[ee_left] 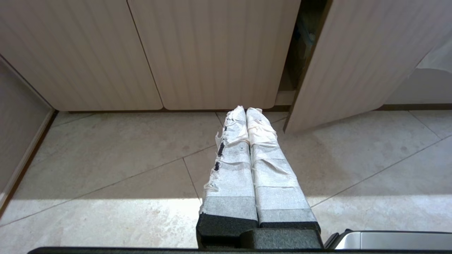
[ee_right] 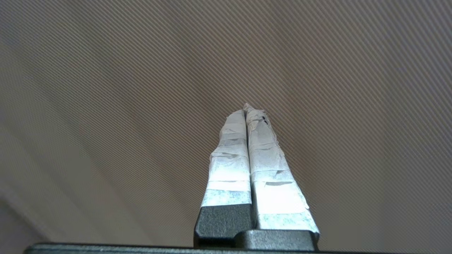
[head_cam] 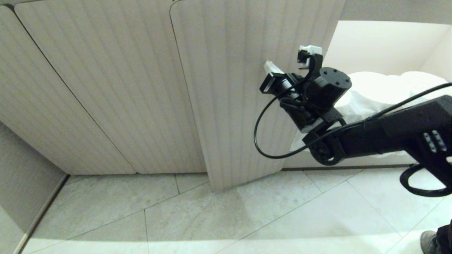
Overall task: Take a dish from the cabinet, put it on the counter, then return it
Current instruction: Close the cabinet door
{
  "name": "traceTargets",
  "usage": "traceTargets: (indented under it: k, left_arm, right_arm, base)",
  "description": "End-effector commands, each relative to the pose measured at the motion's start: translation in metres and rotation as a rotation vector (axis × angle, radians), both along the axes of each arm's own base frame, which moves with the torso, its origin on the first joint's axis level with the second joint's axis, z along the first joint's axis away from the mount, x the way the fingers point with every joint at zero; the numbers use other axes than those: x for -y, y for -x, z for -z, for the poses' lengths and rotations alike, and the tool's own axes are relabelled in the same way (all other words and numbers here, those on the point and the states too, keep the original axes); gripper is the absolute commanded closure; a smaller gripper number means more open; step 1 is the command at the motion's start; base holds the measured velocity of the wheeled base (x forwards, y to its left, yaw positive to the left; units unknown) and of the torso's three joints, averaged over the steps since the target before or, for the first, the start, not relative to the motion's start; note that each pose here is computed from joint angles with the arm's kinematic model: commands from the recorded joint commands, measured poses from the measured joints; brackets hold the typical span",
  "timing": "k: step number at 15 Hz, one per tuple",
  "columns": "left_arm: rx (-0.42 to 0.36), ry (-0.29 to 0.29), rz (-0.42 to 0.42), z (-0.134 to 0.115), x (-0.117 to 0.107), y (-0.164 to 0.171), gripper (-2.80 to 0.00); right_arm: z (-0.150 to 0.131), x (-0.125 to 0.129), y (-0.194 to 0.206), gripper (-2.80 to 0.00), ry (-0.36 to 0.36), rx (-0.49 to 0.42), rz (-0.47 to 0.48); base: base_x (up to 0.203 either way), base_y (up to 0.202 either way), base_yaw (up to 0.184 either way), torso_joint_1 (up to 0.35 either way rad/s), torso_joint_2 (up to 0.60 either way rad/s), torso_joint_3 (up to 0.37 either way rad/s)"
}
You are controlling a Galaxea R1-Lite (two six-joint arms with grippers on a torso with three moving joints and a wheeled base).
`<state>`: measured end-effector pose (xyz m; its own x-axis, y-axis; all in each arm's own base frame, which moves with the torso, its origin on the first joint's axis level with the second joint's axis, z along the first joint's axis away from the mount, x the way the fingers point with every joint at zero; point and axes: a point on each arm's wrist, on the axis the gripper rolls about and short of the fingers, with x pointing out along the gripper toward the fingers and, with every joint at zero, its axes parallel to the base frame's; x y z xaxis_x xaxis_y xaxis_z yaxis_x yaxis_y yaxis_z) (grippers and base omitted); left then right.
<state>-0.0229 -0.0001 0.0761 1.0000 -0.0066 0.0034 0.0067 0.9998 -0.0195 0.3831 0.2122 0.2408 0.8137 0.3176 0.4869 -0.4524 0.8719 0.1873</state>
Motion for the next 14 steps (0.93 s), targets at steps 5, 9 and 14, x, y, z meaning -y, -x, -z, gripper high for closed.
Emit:
traceTargets:
  k: [5, 9, 14]
  left_arm:
    - [0.000, 0.000, 0.001, 0.000, 0.000, 0.000, 0.00]
    - [0.000, 0.000, 0.001, 0.000, 0.000, 0.000, 0.00]
    - [0.000, 0.000, -0.002, 0.000, 0.000, 0.000, 0.00]
  right_arm:
    - [0.001, 0.011, -0.032, 0.00, -0.024, 0.044, 0.055]
    - [0.006, 0.014, -0.045, 0.00, -0.030, 0.056, 0.074]
    - [0.010, 0.015, -0.061, 0.00, -0.034, 0.065, 0.090]
  base:
    - [0.000, 0.000, 0.000, 0.000, 0.00, 0.000]
    - [0.000, 0.000, 0.000, 0.000, 0.00, 0.000]
    - [0.000, 0.000, 0.000, 0.000, 0.00, 0.000]
